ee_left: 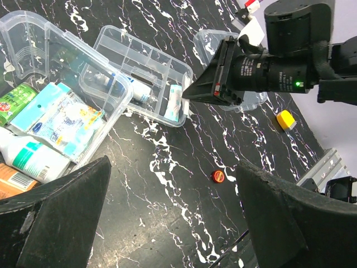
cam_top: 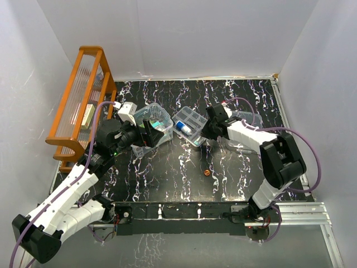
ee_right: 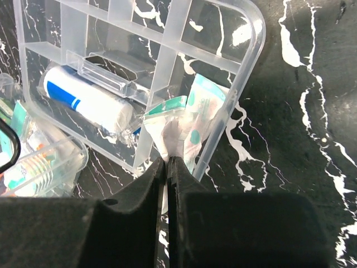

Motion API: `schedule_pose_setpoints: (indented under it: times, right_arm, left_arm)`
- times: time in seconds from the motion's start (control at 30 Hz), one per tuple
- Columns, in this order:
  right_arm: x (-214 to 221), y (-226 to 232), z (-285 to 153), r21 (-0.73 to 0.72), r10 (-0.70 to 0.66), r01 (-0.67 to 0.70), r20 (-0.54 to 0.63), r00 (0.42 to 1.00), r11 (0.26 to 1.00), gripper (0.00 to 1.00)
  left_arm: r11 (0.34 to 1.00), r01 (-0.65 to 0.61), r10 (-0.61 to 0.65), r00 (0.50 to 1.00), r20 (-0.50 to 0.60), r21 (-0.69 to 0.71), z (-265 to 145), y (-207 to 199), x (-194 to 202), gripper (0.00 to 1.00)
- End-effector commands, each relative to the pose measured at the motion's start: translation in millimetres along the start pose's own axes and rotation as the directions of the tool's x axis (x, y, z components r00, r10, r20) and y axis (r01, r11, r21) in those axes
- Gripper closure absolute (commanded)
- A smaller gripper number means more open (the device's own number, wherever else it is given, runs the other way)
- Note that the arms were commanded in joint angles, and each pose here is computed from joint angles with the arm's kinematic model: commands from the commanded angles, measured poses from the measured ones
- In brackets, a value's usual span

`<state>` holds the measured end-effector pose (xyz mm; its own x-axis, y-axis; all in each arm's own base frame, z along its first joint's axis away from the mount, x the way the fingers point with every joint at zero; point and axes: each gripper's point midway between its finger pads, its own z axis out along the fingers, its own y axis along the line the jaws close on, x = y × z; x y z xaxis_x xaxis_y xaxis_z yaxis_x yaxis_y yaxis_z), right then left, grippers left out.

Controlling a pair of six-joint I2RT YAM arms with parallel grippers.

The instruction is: Organize the medicine kit

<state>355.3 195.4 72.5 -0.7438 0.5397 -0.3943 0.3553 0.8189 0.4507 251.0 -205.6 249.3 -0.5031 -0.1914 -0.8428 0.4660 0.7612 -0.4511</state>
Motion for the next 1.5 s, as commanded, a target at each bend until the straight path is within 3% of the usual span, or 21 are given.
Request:
schedule_pose_setpoints:
  times: [0.0, 0.23, 0.47, 0.6, 0.8, 0.93, 1.2, 1.47]
  right_arm:
    - [-19.9, 32.4, 4.2, -0.081, 0.071, -0.066, 0.058, 0.996, 0.994, 0.94]
    - [-26.7, 24.1, 17.6, -0.021, 0.091, -0.089, 0.099, 0.991, 0.996, 0.9]
    - [-24.6, 26.4, 30.7, -0.02, 0.104, -0.103, 0.086, 0.991, 0.995, 0.77]
    - [-27.5, 27.7, 25.1, -0.028, 0.104, -0.102, 0.098, 0.99, 0.994, 0.71]
    - [-41.6, 38.5, 2.8, -0.072, 0.051, -0.04, 0.147, 0.988, 0.997, 0.69]
    - [-44.1, 40.9, 3.9, -0.074, -0.025, 0.037, 0.154, 0.988, 0.997, 0.74]
    - [-25.5, 34.5, 38.7, -0.038, -0.148, 0.15, 0.054, 0.988, 0.988, 0.92]
    - [-15.7, 21.1, 46.3, -0.013, -0.166, 0.166, 0.032, 0.986, 0.986, 0.98]
  left_arm:
    - [0.999, -0.014, 0.013, 1.0, 0.029, 0.031, -2.3, -7.8, -8.6, 0.07]
    - [0.999, -0.015, 0.014, 1.0, 0.019, 0.029, -1.5, -7.2, -6.6, 0.07]
    - [0.999, -0.015, 0.015, 1.0, 0.009, 0.034, -0.3, -7.6, -4.1, 0.07]
    - [0.999, -0.019, 0.018, 1.0, 0.008, 0.029, -1.1, -6.6, -4.3, 0.07]
    - [0.999, -0.018, 0.018, 1.0, 0.011, 0.03, -1.0, -7.0, -5.1, 0.07]
    - [0.999, -0.018, 0.018, 1.0, 0.012, 0.03, 0.1, -7.0, -5.7, 0.07]
    - [0.999, -0.019, 0.019, 1.0, 0.005, 0.03, 0.5, -6.6, -4.2, 0.07]
    - [1.0, -0.016, 0.016, 1.0, 0.0, 0.027, 0.4, -5.6, -2.4, 0.07]
